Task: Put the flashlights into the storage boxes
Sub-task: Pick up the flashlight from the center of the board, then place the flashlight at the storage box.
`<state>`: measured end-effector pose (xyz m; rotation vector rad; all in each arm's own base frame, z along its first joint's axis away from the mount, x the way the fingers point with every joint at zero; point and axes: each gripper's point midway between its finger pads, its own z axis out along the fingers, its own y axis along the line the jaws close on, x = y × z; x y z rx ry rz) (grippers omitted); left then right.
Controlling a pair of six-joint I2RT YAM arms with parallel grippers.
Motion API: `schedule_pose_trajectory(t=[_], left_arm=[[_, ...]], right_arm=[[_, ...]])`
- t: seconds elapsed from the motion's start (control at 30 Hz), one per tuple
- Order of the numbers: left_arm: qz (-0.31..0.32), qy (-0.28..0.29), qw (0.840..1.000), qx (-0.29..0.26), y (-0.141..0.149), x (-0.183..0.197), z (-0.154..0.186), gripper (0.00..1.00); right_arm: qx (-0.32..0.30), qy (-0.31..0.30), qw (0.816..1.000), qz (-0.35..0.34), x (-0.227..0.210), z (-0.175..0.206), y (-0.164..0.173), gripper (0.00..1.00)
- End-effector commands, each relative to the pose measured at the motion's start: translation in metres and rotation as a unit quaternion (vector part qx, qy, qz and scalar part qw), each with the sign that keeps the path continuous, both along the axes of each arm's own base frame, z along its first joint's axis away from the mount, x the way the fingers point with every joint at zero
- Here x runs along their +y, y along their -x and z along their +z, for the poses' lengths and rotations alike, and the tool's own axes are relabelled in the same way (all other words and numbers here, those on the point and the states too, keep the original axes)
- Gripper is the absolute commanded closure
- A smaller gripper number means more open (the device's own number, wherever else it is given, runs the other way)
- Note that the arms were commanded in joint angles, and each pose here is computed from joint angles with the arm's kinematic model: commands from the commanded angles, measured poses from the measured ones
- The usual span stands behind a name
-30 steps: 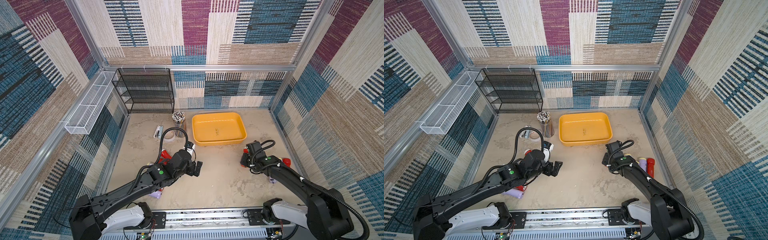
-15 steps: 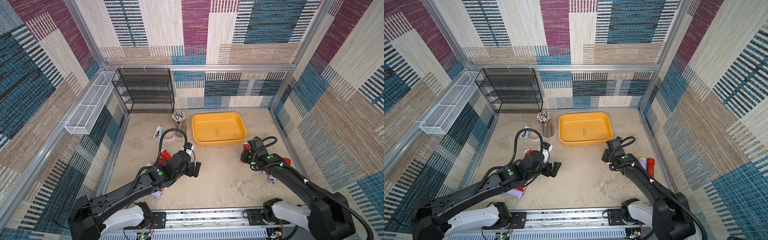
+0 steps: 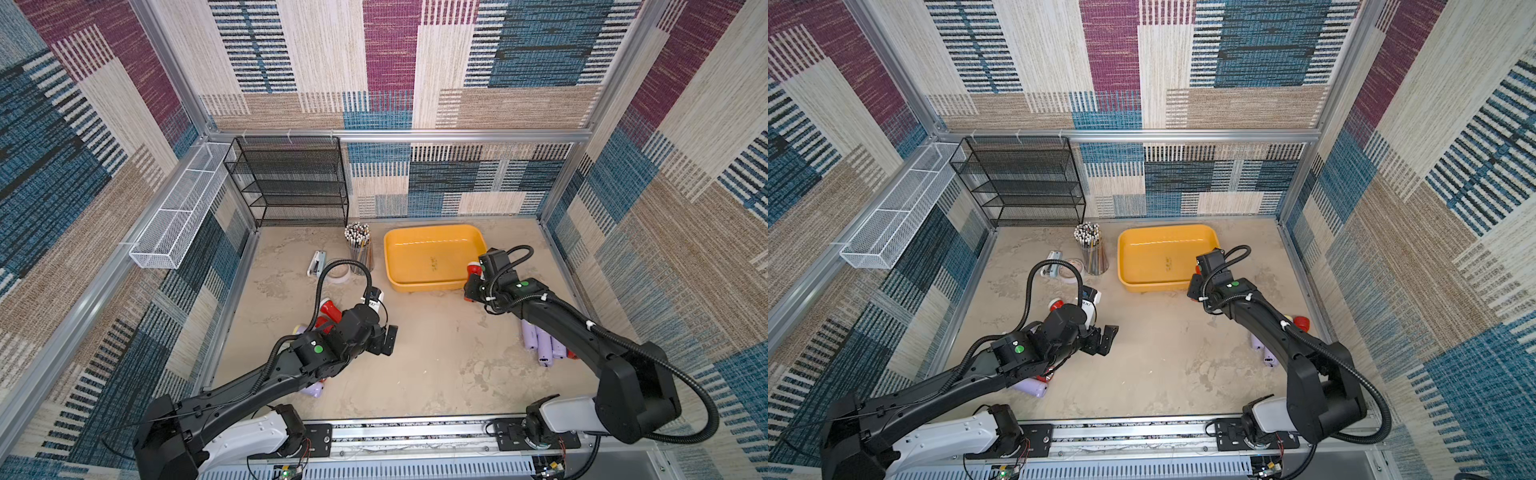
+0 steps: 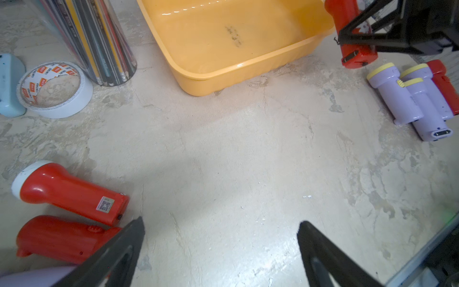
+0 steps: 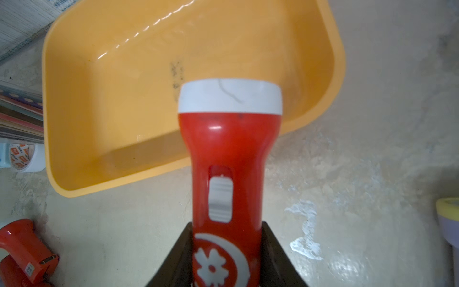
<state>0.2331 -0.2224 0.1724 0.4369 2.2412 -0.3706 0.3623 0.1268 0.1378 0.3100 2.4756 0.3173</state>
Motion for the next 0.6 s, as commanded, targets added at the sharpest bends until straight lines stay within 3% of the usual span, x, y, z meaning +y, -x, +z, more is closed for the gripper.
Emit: schedule_pose_trajectory(t=[0.0, 0.23, 0.57], left_arm=[[0.013, -0.015, 1.000, -0.008, 0.000, 0.011, -0.001, 0.01], [0.028, -0.024, 0.999, -0.008, 0.006, 0.027, 0.000, 0.01], [0.052, -0.024, 0.998, 0.000, 0.013, 0.043, -0.001, 0.01]], right_arm=[[-0.034, -0.004, 0.999, 0.034, 0.027, 0.017, -0.031, 0.63], [-0.045, 0.002, 0.995, 0.090, 0.084, 0.016, -0.102, 0.62], [0.012, -0.009, 0.986, 0.165, 0.148, -0.053, -0.171, 0.64]])
